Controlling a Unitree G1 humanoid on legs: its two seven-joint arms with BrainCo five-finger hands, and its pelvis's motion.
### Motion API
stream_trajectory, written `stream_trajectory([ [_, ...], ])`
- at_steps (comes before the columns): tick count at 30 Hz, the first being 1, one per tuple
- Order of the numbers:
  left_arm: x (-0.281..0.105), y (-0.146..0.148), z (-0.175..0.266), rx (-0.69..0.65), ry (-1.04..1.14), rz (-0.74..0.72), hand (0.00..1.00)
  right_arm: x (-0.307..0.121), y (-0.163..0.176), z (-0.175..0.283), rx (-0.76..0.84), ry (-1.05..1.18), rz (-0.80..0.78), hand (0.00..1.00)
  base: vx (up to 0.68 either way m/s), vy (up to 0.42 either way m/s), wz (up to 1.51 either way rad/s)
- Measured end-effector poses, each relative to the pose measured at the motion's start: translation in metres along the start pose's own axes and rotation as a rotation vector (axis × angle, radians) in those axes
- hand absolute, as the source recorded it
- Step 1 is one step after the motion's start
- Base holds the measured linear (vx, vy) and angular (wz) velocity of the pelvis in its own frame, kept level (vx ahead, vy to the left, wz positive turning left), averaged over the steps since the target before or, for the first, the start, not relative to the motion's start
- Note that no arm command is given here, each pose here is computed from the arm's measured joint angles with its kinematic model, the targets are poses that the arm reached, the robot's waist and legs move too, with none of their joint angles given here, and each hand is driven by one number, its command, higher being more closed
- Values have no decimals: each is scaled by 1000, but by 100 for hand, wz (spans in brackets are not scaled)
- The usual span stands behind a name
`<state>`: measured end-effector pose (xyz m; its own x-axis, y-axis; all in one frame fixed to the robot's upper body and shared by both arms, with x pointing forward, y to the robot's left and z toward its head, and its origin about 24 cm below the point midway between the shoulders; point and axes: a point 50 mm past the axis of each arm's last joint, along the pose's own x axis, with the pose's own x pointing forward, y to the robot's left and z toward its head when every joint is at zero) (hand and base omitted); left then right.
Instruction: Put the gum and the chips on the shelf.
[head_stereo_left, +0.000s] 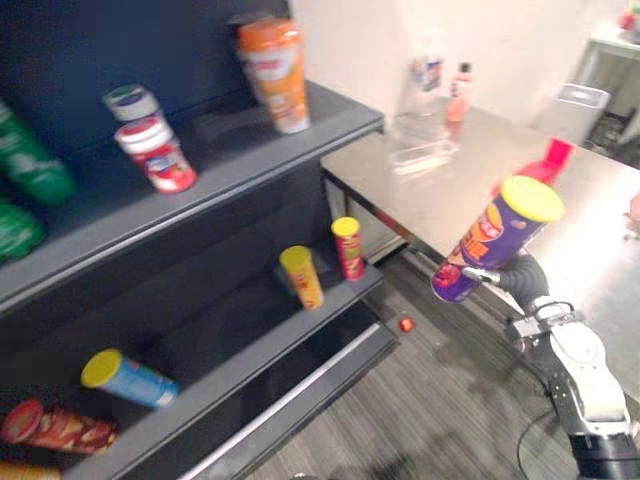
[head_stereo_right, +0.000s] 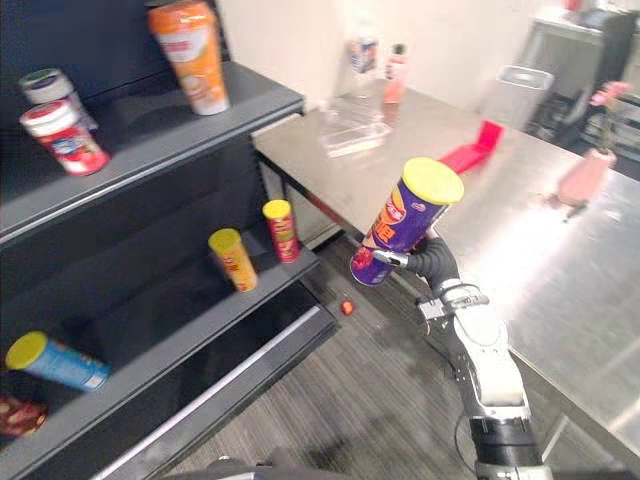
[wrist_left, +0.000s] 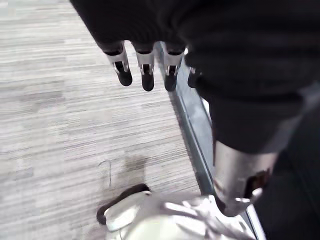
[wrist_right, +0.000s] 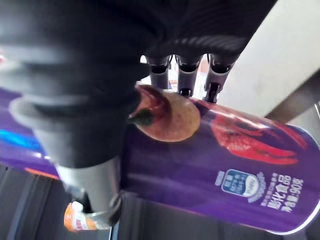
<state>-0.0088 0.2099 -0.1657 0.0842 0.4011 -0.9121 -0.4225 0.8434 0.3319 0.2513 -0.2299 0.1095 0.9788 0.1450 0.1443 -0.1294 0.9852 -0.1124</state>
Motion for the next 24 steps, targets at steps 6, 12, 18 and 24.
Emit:
stream_trajectory([
  [6, 1, 1, -2, 90, -15, -8, 0, -12, -16, 4, -6, -25, -137, 100, -81, 146, 111],
  [12, 3, 10, -5, 124, -21, 12, 0, -15, -20, 3, -16, -42, -220, 100, -35, 38, 63],
  [18, 3, -2, 16, 83, -76, -13, 0, -31, -41, 6, -82, -67, -342, 100, -74, 30, 92],
  [24, 8, 10, 43, 46, -104, 14, 0, -47, -39, -8, -31, -33, -435, 100, 89, 5, 112],
])
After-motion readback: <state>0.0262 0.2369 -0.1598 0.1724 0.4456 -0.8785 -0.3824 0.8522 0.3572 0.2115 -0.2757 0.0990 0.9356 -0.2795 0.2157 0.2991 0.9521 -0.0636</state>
